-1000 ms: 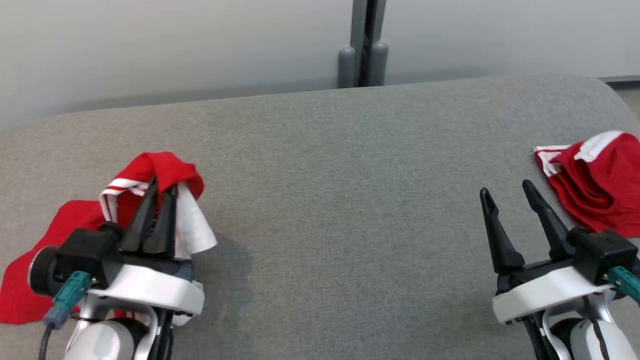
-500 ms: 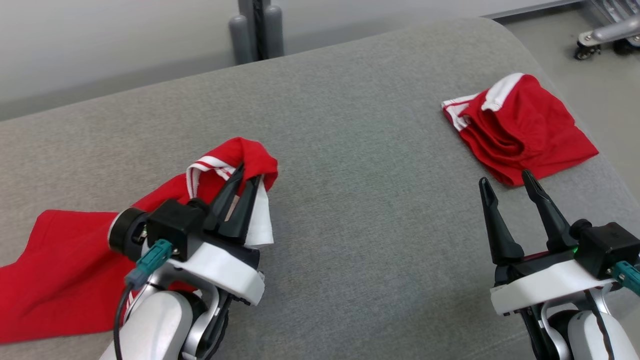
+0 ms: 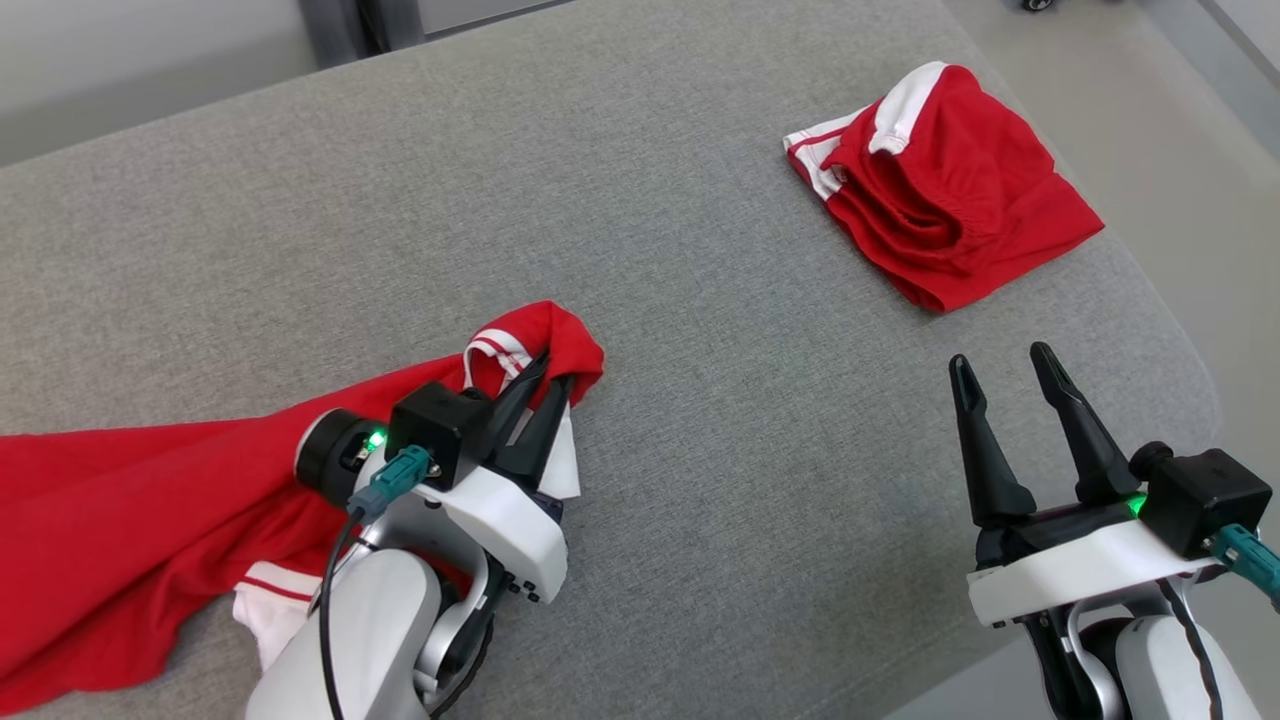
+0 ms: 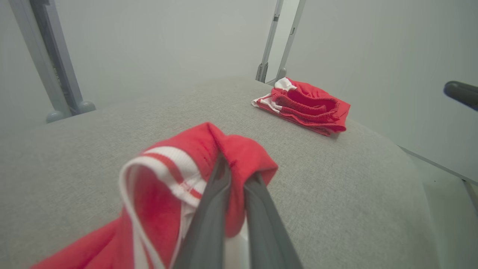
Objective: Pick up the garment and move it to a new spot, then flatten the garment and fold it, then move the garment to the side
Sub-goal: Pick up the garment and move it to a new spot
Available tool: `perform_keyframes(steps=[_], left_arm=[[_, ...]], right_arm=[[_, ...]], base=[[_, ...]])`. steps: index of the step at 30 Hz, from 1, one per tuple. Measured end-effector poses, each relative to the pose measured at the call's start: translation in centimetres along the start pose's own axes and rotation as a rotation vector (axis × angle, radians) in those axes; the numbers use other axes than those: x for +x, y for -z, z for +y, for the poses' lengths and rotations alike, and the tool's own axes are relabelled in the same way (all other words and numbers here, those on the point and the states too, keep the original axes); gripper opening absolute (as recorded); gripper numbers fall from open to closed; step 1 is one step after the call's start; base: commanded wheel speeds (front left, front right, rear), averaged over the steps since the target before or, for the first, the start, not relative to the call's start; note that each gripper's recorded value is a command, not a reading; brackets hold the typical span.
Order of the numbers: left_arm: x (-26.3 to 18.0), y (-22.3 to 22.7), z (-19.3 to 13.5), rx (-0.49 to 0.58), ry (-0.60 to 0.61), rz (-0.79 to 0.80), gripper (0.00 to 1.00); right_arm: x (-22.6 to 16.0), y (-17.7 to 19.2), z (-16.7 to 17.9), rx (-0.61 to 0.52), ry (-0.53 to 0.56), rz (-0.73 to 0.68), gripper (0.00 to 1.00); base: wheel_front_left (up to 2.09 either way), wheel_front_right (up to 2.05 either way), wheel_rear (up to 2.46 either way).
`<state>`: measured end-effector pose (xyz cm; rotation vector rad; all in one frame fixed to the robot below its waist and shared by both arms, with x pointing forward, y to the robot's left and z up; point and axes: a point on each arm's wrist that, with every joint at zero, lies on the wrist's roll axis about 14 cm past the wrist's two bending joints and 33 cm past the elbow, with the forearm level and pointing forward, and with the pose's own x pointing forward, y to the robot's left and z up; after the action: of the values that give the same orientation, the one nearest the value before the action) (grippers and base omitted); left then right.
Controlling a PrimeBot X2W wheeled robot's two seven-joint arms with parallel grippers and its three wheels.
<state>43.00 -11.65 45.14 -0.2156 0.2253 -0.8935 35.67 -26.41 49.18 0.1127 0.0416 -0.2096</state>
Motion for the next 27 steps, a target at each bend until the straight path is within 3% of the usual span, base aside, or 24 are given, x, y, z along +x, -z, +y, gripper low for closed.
perform_keyframes(steps=[1,2,13,18,27], left_arm=[[0.0,0.1,0.0,-0.006,-0.001,0.0,0.18],[0.0,0.3,0.0,-0.01,-0.004,0.0,1.0],[-2.1,-2.9,0.4,0.0,-0.045,-0.137,1.0],[-5.7,-5.4,5.0,0.019,-0.234,-0.232,1.0],[-16.3,-8.3,12.8,0.095,-0.586,-0.324,1.0]], right_arm=[[0.1,0.1,0.1,0.001,-0.003,0.002,1.0],[0.2,0.2,0.2,0.002,-0.006,0.003,1.0],[2.2,0.4,3.3,0.018,-0.102,-0.007,1.0],[3.2,0.3,5.6,0.021,-0.167,-0.014,1.0],[3.8,-0.8,9.5,0.024,-0.277,-0.04,1.0]], base=[[0.0,0.0,0.0],[0.0,0.0,0.0],[0.0,0.0,0.0],[0.0,0.0,0.0],[0.0,0.0,0.0]])
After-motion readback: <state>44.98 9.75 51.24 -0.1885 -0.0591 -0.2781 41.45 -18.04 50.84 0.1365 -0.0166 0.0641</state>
